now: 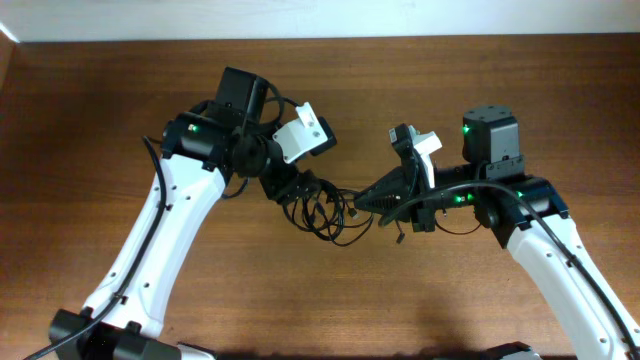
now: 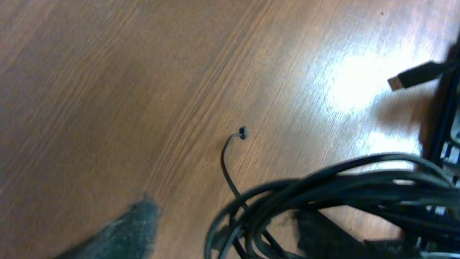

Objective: Untangle cables

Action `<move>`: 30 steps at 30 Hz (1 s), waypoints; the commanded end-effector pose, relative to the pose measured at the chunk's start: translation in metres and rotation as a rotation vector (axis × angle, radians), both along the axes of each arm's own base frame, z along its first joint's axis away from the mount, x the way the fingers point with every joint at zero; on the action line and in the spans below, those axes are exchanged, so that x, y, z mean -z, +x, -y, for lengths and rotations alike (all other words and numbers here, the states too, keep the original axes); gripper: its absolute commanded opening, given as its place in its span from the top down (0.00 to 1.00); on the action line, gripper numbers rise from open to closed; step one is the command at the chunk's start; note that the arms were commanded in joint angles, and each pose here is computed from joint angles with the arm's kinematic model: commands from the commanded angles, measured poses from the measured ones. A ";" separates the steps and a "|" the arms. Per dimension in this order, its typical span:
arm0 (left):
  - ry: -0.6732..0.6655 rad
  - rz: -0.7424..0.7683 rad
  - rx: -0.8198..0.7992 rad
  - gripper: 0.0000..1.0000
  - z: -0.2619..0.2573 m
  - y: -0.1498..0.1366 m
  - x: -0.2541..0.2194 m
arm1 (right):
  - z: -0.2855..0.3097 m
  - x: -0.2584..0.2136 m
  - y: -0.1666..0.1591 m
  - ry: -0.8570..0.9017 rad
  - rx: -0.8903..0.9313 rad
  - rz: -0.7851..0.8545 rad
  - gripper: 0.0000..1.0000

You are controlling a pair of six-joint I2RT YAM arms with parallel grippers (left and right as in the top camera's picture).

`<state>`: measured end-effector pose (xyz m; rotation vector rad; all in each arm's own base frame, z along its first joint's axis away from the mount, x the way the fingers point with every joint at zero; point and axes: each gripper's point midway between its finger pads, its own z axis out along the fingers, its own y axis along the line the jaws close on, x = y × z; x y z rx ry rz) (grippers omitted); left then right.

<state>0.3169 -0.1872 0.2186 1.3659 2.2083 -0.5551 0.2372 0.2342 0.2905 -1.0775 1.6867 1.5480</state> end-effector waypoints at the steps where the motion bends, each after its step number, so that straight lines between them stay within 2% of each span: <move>1: -0.052 -0.006 0.021 0.86 0.007 0.000 -0.007 | -0.002 -0.010 -0.005 0.037 -0.041 0.033 0.96; 2: -0.053 -0.007 0.021 1.00 0.007 -0.001 -0.007 | -0.002 -0.010 -0.005 0.037 -0.041 0.033 0.96; 10: -0.078 0.003 0.031 1.00 0.011 0.001 -0.011 | -0.002 -0.008 -0.003 0.025 -0.028 0.034 0.96; 14: -0.086 0.028 0.028 1.00 0.013 0.006 -0.014 | 0.001 0.013 0.020 -0.098 0.129 -0.061 0.96; 22: -0.184 0.032 -0.221 1.00 -0.005 0.048 -0.031 | 0.014 0.048 0.035 -0.270 0.281 -0.134 0.96; 30: -0.217 -0.001 -0.301 1.00 -0.013 0.055 -0.033 | 0.043 0.081 0.066 -0.454 0.572 -0.260 0.96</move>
